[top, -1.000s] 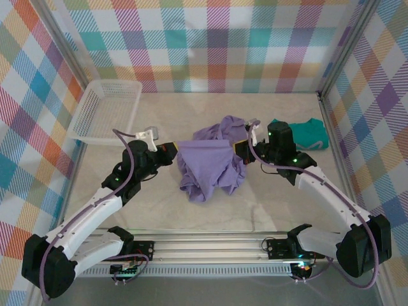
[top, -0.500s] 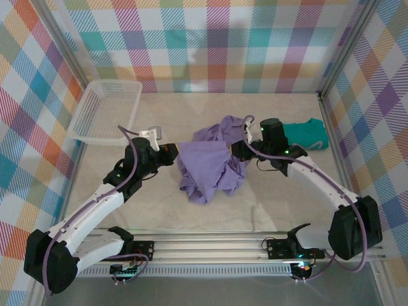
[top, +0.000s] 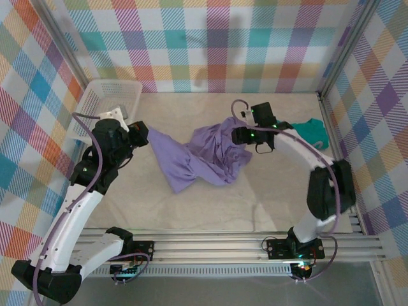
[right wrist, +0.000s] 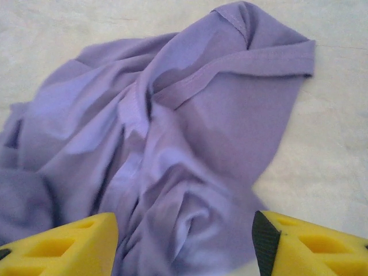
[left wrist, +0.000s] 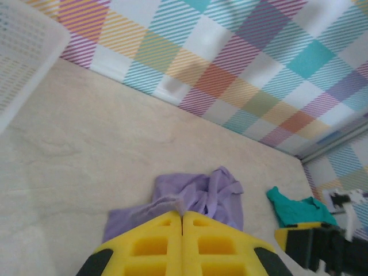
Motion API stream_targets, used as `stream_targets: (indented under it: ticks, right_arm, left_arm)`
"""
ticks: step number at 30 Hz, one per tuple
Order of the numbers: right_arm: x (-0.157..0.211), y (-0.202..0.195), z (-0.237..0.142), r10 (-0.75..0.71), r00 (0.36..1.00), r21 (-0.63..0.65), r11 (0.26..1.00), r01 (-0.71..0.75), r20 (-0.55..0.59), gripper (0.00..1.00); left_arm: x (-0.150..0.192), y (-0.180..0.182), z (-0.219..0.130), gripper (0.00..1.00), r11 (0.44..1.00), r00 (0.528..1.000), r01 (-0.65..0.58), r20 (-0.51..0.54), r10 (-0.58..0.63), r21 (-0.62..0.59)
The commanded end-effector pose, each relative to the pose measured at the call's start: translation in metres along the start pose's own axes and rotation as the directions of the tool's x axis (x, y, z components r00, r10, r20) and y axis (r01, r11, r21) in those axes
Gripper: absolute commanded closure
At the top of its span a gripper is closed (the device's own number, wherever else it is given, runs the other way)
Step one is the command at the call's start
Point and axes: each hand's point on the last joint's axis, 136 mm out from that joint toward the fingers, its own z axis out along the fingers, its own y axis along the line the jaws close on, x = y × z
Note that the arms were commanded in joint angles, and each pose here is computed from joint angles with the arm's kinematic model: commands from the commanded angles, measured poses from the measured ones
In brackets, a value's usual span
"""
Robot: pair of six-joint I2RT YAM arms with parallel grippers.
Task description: Fold the inside-out t-shirt
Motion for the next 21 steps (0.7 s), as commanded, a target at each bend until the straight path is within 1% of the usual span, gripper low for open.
stream_targets:
  ticks: [1, 3, 6, 11, 16, 18, 21]
  right_arm:
    - [0.008, 0.014, 0.03, -0.026, 0.995, -0.073, 0.997, 0.019, -0.094, 0.36]
    - [0.01, 0.028, 0.043, -0.055, 0.992, -0.106, 0.993, 0.043, -0.114, 0.36]
    - [0.015, 0.045, 0.059, -0.069, 0.989, -0.144, 0.988, 0.05, -0.132, 0.37]
    - [0.027, 0.043, 0.083, -0.063, 0.979, -0.113, 0.993, 0.042, -0.193, 0.46]
    - [0.037, 0.044, 0.076, -0.139, 0.971, -0.006, 0.99, 0.141, -0.195, 0.46]
    - [0.042, 0.05, 0.072, -0.164, 0.966, 0.006, 0.986, 0.169, -0.199, 0.45]
    - [0.053, 0.064, 0.068, -0.189, 0.956, -0.008, 0.981, 0.193, -0.225, 0.45]
  left_arm:
    - [-0.008, 0.015, -0.01, 1.0, 0.996, 1.0, -0.03, -0.001, 0.03, -0.084]
    - [-0.015, 0.014, -0.012, 1.0, 0.995, 0.999, -0.037, 0.008, 0.038, -0.09]
    - [-0.016, 0.012, -0.01, 1.0, 0.996, 0.999, -0.046, 0.003, 0.046, -0.082]
    - [-0.006, 0.014, -0.002, 1.0, 0.996, 0.999, -0.046, -0.026, 0.044, -0.079]
    - [-0.004, 0.019, -0.002, 1.0, 0.994, 0.998, -0.054, -0.036, 0.051, -0.094]
    - [-0.003, 0.021, -0.002, 1.0, 0.993, 0.998, -0.057, -0.038, 0.054, -0.101]
    - [-0.001, 0.023, -0.001, 1.0, 0.993, 0.998, -0.059, -0.042, 0.055, -0.105]
